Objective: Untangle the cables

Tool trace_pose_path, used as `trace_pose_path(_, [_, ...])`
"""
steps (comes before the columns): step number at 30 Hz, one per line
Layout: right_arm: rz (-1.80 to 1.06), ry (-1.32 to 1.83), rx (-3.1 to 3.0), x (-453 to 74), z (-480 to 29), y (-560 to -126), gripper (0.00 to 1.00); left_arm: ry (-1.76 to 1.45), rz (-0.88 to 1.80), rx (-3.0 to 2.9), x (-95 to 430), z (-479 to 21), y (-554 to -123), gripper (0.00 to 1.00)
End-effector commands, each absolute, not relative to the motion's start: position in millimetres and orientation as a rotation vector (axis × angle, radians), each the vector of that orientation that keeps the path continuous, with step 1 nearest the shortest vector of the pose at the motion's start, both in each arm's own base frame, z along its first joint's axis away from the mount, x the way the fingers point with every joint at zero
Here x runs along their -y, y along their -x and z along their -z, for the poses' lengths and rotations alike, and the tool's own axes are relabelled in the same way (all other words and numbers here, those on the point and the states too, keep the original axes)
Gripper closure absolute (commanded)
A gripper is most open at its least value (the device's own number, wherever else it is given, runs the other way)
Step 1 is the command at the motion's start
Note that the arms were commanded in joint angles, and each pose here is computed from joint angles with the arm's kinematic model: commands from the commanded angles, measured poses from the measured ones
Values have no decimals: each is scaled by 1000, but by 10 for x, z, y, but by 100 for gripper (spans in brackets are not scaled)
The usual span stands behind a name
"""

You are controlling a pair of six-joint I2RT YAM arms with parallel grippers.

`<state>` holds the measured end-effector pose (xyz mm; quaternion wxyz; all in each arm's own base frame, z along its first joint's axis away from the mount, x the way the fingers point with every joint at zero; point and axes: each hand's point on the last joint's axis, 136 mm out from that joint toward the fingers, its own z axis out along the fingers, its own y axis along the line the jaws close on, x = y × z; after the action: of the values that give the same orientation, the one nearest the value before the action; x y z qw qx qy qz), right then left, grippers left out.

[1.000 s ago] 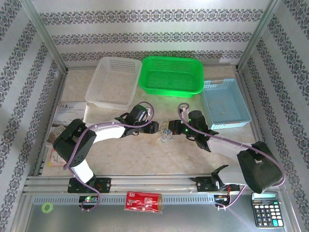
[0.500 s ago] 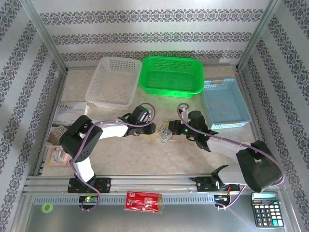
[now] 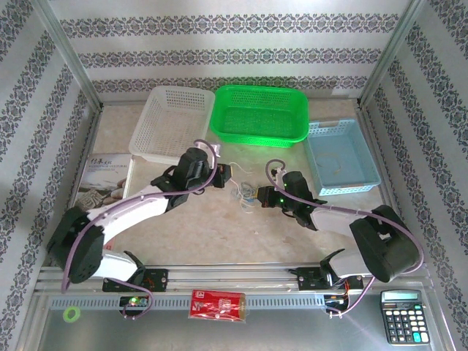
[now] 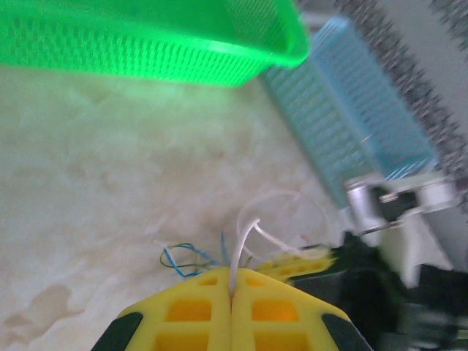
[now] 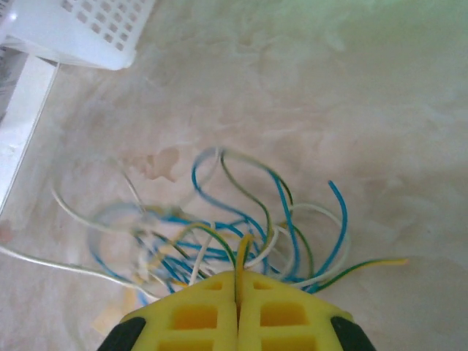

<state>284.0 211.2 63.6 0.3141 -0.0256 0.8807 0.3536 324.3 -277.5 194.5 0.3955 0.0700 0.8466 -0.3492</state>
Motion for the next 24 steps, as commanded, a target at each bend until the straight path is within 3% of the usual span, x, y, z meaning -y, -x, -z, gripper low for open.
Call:
trace_pose_path(1, [-903, 15, -2336, -2050, -521, -2870, 100, -142, 919, -2066, 2726, -2038, -3244, 100])
trace_pose_path(5, [-924, 17, -2336, -2083, -535, -2871, 98, -143, 948, -2042, 2719, -2053, -3201, 100])
trace_pose_path(9, [-948, 25, -2318, -2114, -698, -2880, 66, -138, 960, -2049, 2717, -1993, -3171, 100])
trace_pose_path(11, [-942, 30, -2304, -2095, -810, -2884, 58, -131, 953, -2054, 2699, -1953, -3167, 100])
trace_pose_path(17, [-909, 18, -2251, -1975, -1104, -2887, 50, -129, 944, -2061, 2693, -1900, -3174, 100])
trace_pose_path(20, [-923, 51, -2212, -1968, -1214, -2843, 40, -125, 945, -2060, 2694, -1894, -3184, 100])
trace_pose_path(24, [-969, 106, -2162, -2007, -1339, -2772, 39, -129, 949, -2059, 2702, -1899, -3180, 100])
